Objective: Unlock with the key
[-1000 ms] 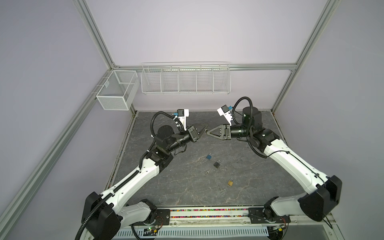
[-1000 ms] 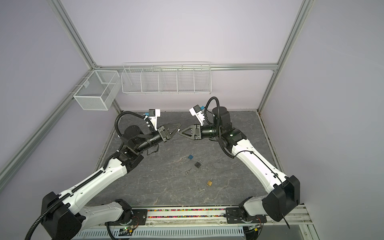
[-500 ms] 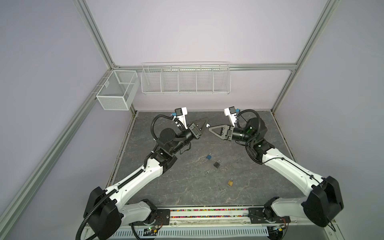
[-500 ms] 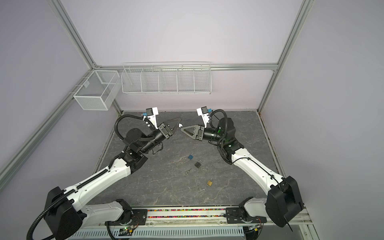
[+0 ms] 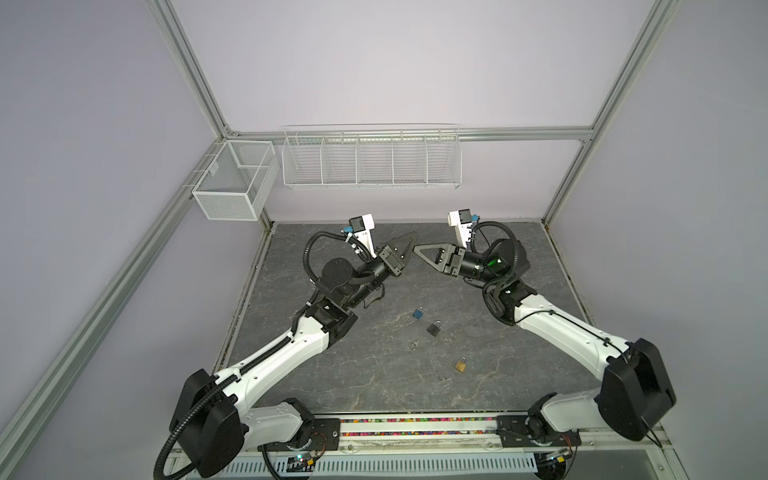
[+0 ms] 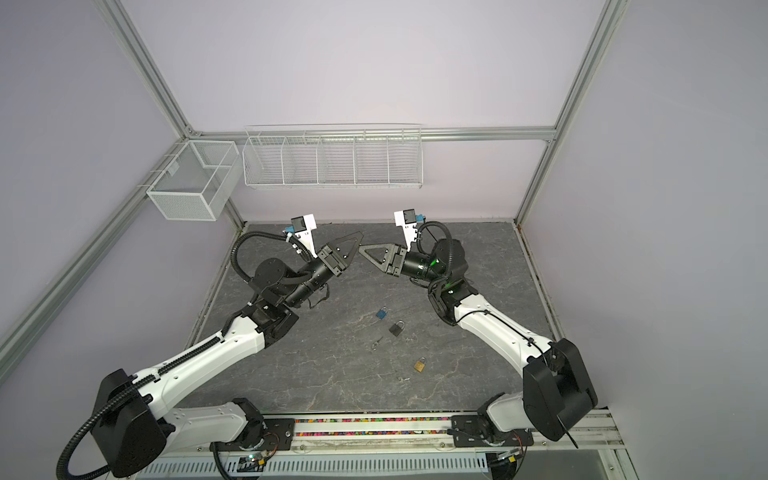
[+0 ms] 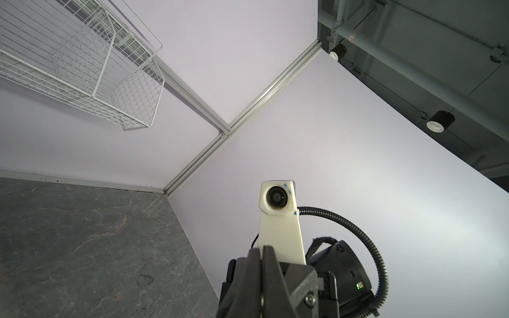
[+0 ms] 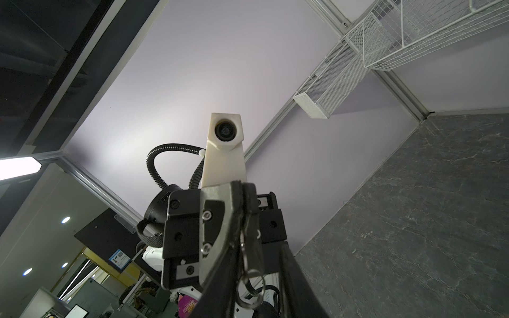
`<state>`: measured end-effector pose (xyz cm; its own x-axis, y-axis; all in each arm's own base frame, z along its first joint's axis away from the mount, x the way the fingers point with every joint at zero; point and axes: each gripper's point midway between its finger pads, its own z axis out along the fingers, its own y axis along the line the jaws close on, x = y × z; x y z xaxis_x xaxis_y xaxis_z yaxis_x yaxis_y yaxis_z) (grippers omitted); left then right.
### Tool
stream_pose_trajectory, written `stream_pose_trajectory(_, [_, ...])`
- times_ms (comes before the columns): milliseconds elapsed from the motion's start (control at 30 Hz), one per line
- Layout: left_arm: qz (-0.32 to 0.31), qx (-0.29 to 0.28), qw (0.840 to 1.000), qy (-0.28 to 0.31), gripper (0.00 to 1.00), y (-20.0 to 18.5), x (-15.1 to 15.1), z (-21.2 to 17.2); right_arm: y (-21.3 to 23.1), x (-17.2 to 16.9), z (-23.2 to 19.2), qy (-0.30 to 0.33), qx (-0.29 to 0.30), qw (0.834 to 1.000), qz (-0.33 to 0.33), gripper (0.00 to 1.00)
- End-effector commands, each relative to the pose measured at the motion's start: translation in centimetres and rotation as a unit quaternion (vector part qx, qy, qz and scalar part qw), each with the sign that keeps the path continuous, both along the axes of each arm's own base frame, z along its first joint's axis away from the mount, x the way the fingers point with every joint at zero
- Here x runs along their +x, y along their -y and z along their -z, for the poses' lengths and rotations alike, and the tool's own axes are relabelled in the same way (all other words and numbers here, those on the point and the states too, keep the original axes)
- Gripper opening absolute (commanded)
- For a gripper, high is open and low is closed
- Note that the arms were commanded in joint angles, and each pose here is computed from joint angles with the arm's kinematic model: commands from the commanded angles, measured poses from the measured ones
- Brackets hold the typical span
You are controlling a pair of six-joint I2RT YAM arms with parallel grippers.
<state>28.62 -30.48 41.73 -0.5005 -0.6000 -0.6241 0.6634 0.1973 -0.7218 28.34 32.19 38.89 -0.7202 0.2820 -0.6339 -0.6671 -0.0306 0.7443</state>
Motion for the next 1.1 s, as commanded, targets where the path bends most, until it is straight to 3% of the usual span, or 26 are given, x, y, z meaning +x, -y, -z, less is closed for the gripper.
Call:
stream_pose_trajectory(0, [-0.002, -0.007, 1.0, 0.005, 0.0, -0.1, -0.2, -0.1, 0.2, -0.1, -0.4, -0.005, 0.007, 1.0, 0.007, 0.25])
stream_pose_trajectory(567, [-0.016, 0.012, 1.0, 0.015, 0.0, -0.3, 0.1, 0.3, 0.1, 0.0, -0.3, -0.01, -0.005, 1.0, 0.006, 0.07])
stream_pose_trajectory(1067, [-0.035, 0.026, 0.999, 0.017, 0.0, -0.6, 0.5, 0.9, 0.7, 0.2, 0.7, -0.024, -0.067, 0.997, 0.023, 0.06])
